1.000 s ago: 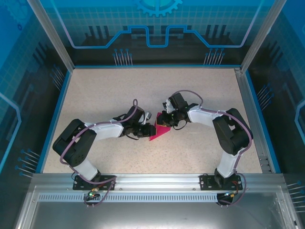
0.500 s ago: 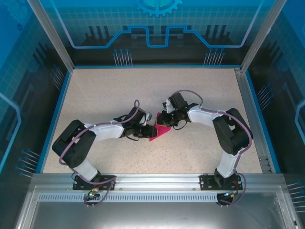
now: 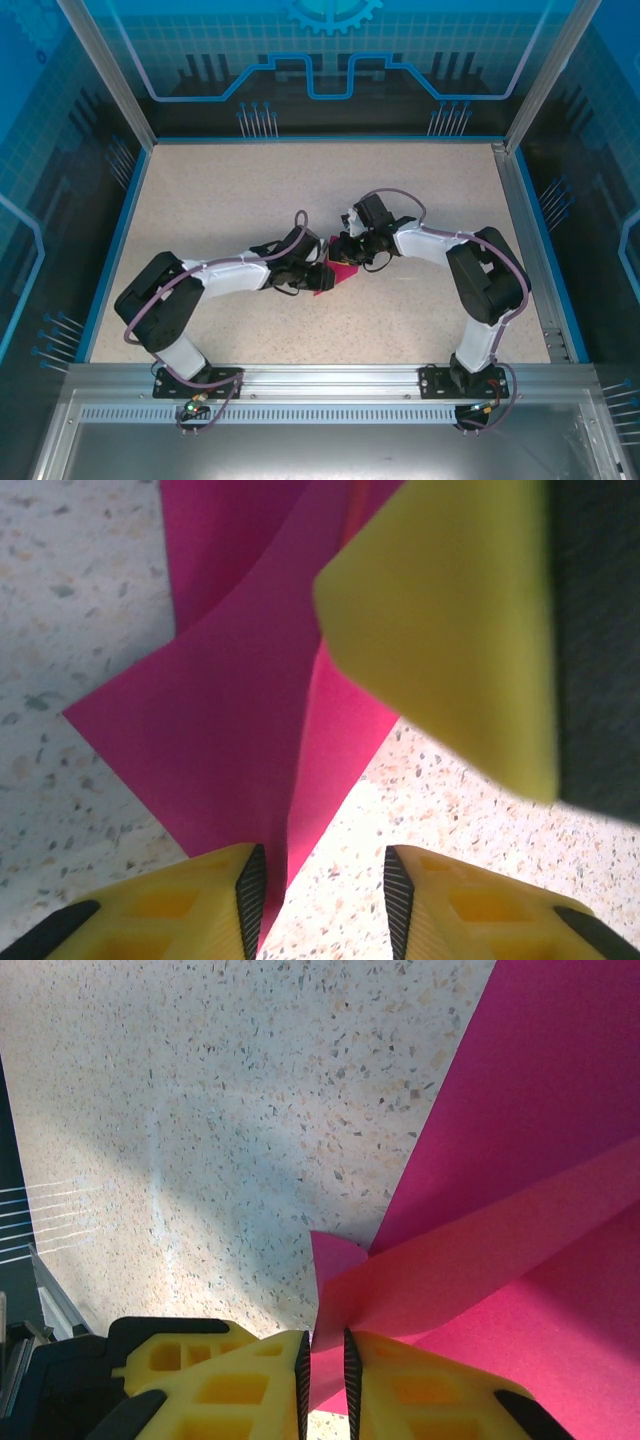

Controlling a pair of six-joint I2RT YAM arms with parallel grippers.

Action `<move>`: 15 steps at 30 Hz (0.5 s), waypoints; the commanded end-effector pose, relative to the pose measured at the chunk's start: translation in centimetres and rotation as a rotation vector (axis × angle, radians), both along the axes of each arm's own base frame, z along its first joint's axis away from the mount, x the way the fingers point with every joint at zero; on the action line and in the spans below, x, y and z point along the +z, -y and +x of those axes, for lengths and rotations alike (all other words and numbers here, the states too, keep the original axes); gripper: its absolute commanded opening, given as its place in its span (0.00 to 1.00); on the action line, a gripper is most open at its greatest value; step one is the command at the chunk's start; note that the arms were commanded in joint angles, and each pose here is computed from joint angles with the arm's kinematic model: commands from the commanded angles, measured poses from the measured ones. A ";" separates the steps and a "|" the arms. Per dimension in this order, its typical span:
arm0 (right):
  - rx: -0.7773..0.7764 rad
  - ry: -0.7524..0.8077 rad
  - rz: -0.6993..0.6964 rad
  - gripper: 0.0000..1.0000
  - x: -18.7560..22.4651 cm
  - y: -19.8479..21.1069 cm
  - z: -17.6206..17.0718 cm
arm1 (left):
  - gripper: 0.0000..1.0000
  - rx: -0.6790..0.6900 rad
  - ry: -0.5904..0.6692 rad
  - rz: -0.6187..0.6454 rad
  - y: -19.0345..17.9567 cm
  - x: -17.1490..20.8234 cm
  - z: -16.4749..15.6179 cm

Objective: Fold a paper plane with a square sheet of paper (pick it up from the middle)
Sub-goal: Fourth fold the wing at the center of the table.

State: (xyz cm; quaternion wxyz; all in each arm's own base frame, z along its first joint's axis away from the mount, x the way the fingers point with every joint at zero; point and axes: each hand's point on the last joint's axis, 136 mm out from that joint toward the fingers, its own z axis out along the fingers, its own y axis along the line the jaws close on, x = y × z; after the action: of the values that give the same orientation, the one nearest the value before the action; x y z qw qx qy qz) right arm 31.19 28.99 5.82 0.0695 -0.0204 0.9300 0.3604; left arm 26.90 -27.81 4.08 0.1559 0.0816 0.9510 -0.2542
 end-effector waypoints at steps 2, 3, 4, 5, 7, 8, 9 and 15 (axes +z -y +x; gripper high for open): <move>-0.008 0.016 0.027 0.20 1.5 0.0 0.1 | 0.38 -0.028 0.025 0.079 0.2 -0.5 0.2; -0.008 0.014 0.026 0.20 1.5 0.0 0.1 | 0.38 -0.029 0.030 0.089 0.2 -0.6 0.3; -0.009 0.014 0.026 0.20 1.5 0.0 0.1 | 0.38 -0.029 0.033 0.097 0.2 -0.6 0.3; -0.008 0.014 0.026 0.20 1.5 0.1 0.0 | 0.37 -0.028 0.037 0.104 0.2 -0.7 0.4; -0.008 0.011 0.024 0.20 1.4 0.1 0.0 | 0.37 -0.022 0.052 0.126 0.0 -0.7 0.4; -0.009 0.013 0.023 0.20 1.5 0.1 0.0 | 0.38 -0.018 0.063 0.136 -0.2 -0.6 0.5; -0.009 0.013 0.020 0.20 1.4 0.1 0.0 | 0.38 -0.014 0.074 0.145 -0.3 -0.5 0.5; -0.013 0.003 0.017 0.20 1.0 0.2 0.1 | 0.45 0.013 0.156 0.132 -0.9 1.1 0.6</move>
State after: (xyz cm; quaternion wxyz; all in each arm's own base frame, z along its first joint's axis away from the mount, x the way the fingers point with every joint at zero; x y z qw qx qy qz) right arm 31.27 28.96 6.24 0.0734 -0.0193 0.9288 0.3627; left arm 27.13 -27.42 3.59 0.1883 0.0975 0.9586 -0.1901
